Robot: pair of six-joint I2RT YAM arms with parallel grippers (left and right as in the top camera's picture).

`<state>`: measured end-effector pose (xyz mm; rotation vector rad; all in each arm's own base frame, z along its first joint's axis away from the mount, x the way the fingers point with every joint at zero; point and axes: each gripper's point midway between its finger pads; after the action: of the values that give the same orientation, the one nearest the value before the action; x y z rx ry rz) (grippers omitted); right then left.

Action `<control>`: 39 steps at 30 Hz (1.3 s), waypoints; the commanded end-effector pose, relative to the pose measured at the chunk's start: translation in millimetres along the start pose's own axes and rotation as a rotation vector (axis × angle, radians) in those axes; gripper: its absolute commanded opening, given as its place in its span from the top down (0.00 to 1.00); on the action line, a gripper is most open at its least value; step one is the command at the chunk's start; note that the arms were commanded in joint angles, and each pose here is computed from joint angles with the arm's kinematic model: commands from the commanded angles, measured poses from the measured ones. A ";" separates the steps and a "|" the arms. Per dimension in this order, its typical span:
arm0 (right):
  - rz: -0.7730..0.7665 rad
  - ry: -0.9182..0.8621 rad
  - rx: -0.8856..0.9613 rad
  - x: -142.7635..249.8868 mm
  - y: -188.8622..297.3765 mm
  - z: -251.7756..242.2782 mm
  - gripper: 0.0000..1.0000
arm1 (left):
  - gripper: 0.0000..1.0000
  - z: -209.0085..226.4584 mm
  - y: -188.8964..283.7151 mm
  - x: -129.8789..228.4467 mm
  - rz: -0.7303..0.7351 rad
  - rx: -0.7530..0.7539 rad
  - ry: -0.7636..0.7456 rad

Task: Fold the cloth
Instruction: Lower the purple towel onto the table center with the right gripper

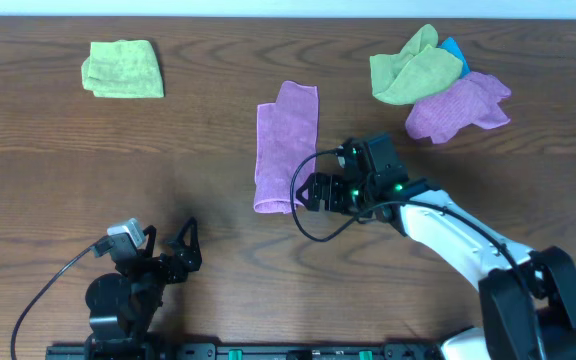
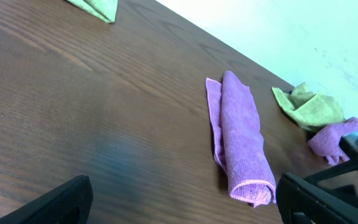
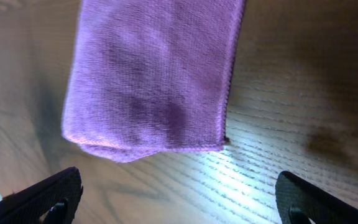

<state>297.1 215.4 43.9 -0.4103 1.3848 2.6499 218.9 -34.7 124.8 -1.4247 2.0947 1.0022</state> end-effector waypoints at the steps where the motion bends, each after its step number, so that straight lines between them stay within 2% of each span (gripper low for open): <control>1: 0.025 -0.055 -0.002 7.9 -9.2 -7.5 0.01 | 0.04 2.3 -2.6 9.4 0.032 0.009 0.028; 12: 0.042 -0.093 -0.063 6.7 -42.1 -11.0 0.06 | 0.05 2.3 -2.6 9.4 0.032 0.009 0.028; 20: 0.026 -0.085 -0.068 3.3 -53.6 -14.7 0.21 | 0.04 2.3 -2.6 9.4 0.031 0.009 0.028; 24: 0.028 -0.070 -0.061 6.1 -62.6 -14.9 0.22 | 0.05 2.4 -2.6 9.3 0.031 0.009 0.028; 26: 0.034 -0.063 -0.053 9.6 -71.1 -17.3 0.26 | 0.05 2.3 -2.6 9.2 0.031 0.009 0.027; 27: 0.040 -0.064 -0.047 11.7 -74.2 -19.3 0.28 | 0.05 2.3 -2.6 9.2 0.031 0.009 0.027; 30: 0.055 -0.067 -0.014 18.1 -81.9 -28.3 0.47 | 0.05 2.3 -2.6 9.2 0.031 0.009 0.027; 33: 0.039 -0.039 0.040 16.7 -83.8 -39.6 0.78 | 0.04 2.3 -2.6 9.2 0.031 0.009 0.027; 36: 0.028 -0.023 0.054 14.1 -83.4 -42.6 0.99 | 0.05 2.3 -2.6 9.2 0.031 0.009 0.027; 39: 0.031 -0.028 0.048 14.2 -82.2 -42.5 0.99 | 0.05 2.4 -2.6 9.2 0.031 0.009 0.027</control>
<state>328.5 252.2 -5.1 -0.4483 1.2461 2.6975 218.7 -35.8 124.9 -1.4362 2.1152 0.9859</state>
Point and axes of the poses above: each gripper's point midway between its finger pads, its own y axis back along the fingers, its own z axis along the line the jaws close on, x = y × z, and after that the axes turned 9 degrees about y, right-handed
